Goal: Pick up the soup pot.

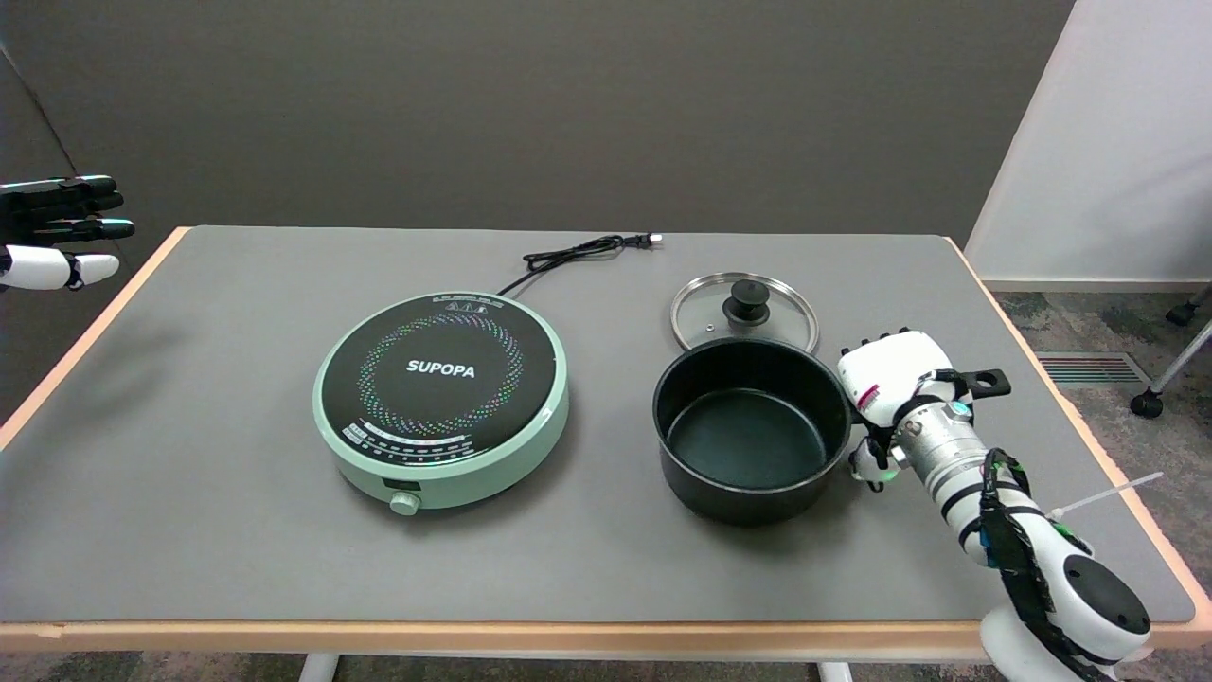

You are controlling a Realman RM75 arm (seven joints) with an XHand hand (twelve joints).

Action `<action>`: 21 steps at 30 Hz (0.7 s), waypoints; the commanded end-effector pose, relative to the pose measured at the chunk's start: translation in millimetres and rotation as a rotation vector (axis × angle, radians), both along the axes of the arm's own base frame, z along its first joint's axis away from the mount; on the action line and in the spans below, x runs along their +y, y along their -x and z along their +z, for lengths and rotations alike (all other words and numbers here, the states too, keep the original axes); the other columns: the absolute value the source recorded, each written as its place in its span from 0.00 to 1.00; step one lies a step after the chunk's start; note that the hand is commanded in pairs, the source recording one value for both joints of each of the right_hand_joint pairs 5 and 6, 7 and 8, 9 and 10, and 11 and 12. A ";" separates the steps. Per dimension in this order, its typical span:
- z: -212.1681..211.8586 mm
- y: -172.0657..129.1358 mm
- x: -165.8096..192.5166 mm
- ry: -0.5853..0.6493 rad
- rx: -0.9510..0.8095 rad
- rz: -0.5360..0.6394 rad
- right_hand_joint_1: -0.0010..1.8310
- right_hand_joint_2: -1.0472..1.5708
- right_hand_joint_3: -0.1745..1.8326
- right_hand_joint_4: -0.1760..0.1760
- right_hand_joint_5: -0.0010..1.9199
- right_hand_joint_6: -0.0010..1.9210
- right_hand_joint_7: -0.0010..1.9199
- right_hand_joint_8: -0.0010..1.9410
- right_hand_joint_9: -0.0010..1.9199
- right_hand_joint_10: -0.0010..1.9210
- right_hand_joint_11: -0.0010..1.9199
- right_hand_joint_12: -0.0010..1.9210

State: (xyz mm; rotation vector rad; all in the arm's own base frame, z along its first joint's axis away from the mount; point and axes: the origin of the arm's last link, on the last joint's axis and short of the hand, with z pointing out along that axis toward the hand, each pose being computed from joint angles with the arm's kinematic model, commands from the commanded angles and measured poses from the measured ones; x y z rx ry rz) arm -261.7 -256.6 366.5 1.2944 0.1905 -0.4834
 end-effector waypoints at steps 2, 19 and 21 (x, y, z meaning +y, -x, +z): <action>-3.7 -9.9 -6.7 -0.017 0.038 0.027 0.64 0.49 0.43 0.34 0.89 0.89 0.89 0.88 0.89 0.89 0.89 0.89; -3.9 -14.8 -20.5 -0.013 -0.029 0.072 0.57 0.65 0.39 0.26 0.86 0.86 0.86 0.85 0.86 0.86 0.86 0.86; -1.6 -12.6 -21.8 -0.003 -0.078 0.081 0.51 0.69 0.51 0.24 0.86 0.86 0.86 0.85 0.86 0.86 0.86 0.86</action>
